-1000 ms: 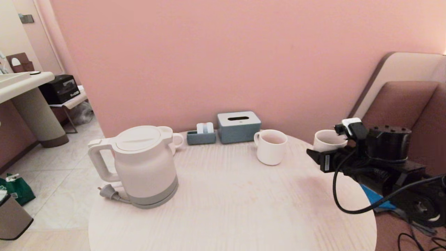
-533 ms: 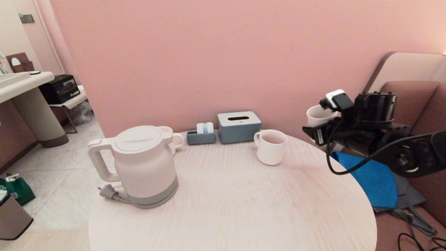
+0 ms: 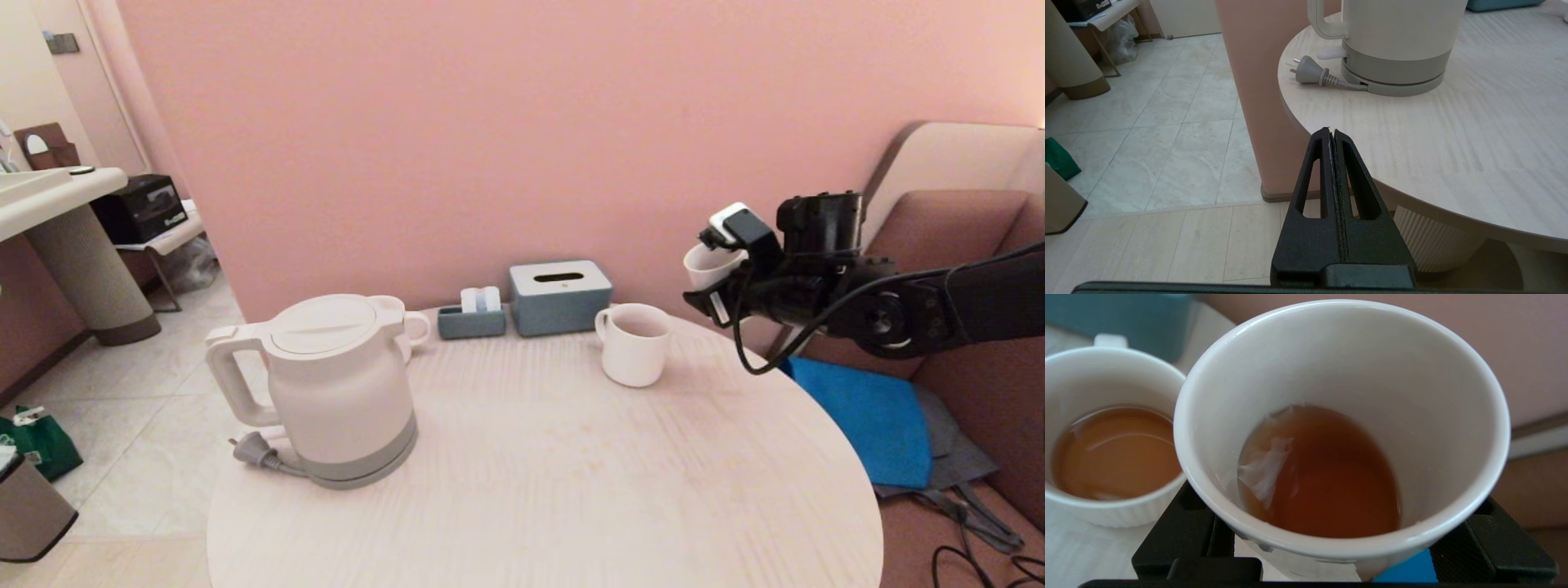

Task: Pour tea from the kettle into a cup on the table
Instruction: Pour water into another cup

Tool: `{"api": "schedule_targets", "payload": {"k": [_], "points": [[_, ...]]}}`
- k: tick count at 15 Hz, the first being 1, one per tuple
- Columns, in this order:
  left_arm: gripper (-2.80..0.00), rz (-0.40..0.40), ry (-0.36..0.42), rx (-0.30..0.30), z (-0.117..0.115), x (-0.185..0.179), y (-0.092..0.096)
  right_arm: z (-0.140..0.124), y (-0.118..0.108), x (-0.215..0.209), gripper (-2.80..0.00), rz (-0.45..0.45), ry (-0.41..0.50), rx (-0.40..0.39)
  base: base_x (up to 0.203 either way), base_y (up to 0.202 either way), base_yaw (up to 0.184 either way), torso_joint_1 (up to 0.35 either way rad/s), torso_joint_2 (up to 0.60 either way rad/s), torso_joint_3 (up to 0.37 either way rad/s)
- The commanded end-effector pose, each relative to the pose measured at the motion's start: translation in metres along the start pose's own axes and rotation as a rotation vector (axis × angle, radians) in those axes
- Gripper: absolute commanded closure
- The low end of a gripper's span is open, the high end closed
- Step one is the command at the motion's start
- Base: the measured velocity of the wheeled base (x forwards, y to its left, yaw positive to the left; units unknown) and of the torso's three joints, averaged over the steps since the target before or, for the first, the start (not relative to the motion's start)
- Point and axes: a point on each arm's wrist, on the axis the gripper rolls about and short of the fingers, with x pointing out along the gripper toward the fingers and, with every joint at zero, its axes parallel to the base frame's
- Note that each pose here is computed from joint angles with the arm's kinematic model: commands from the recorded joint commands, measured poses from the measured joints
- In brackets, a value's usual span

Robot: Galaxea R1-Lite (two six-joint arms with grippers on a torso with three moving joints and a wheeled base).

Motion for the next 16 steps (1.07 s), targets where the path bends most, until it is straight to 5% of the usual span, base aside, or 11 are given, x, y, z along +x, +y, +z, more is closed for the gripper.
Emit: {"api": "schedule_targets", "payload": {"k": [1,16], "points": [[0.00,0.000,0.001,0.000,0.000,0.000,0.000,-0.004,0.008,0.012,0.00,0.014,0.011,-0.042,0.000,0.000,0.000,0.000,0.00,0.000],[0.00,0.000,0.001,0.000,0.000,0.000,0.000,0.015,0.012,0.025,0.00,-0.065,-0.003,-0.623,0.000,0.000,0.000,0.000,0.00,0.000]]}}
